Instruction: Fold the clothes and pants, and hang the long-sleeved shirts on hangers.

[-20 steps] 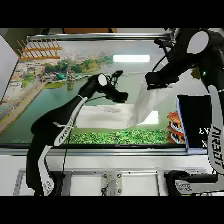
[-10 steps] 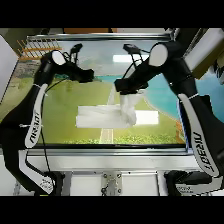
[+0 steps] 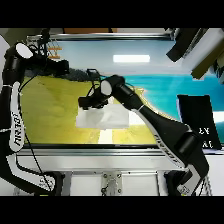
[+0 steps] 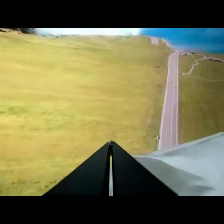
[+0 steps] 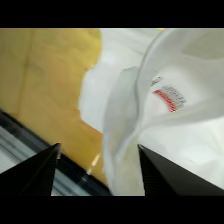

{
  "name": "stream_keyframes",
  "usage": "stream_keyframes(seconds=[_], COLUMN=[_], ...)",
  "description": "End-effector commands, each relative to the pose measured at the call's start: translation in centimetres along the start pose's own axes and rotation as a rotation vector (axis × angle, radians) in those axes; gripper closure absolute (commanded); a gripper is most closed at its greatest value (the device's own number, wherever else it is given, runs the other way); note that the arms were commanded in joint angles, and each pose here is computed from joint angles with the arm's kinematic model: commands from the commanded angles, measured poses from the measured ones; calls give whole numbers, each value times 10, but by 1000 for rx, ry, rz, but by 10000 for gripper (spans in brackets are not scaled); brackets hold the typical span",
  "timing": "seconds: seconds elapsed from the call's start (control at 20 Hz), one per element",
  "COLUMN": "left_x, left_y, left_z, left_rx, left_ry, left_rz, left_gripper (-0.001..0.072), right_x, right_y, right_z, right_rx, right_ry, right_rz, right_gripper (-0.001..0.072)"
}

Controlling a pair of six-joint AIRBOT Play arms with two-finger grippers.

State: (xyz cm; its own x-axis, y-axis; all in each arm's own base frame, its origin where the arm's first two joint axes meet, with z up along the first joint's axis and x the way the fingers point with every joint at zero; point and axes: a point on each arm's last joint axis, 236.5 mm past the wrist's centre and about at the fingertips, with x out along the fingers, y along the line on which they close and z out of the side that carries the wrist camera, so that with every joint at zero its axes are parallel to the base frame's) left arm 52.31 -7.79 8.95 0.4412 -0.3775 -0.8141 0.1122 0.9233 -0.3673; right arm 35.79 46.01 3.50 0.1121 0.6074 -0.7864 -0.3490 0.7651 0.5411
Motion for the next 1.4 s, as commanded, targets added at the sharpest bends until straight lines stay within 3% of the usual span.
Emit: stream_keyframes(seconds=[0.0,0.15,0.3,0.4,0.7,0.75,0.95,1.1,1.35], left_x=[-7,-23,-37,-37,-28,-27,-27,-28,-28], left_y=[5,12,16,15,-11,-16,-29,-28,-29], left_z=[4,8,-6,-30,-116,-124,-140,-143,-144], left_rx=[-8,-20,-26,-45,36,48,74,71,69], left_ry=[-18,-54,-90,-86,29,35,19,3,6], left_rz=[6,19,34,39,15,11,0,3,1], left_gripper=[702,703,702,702,702,702,702,702,702], right_x=[40,6,-33,-58,-108,-105,-72,-44,12], right_y=[74,80,17,-62,-275,-293,-293,-265,-202], right_z=[12,28,28,6,-102,-115,-111,-79,-61], right_rx=[-13,-91,-181,-151,313,390,448,458,440], right_ry=[-105,-148,-127,-68,35,40,2,-74,-18], right_rz=[303,352,178,10,-212,-205,-21,136,267], right_gripper=[130,132,131,131,114,-7,-4,4,9])
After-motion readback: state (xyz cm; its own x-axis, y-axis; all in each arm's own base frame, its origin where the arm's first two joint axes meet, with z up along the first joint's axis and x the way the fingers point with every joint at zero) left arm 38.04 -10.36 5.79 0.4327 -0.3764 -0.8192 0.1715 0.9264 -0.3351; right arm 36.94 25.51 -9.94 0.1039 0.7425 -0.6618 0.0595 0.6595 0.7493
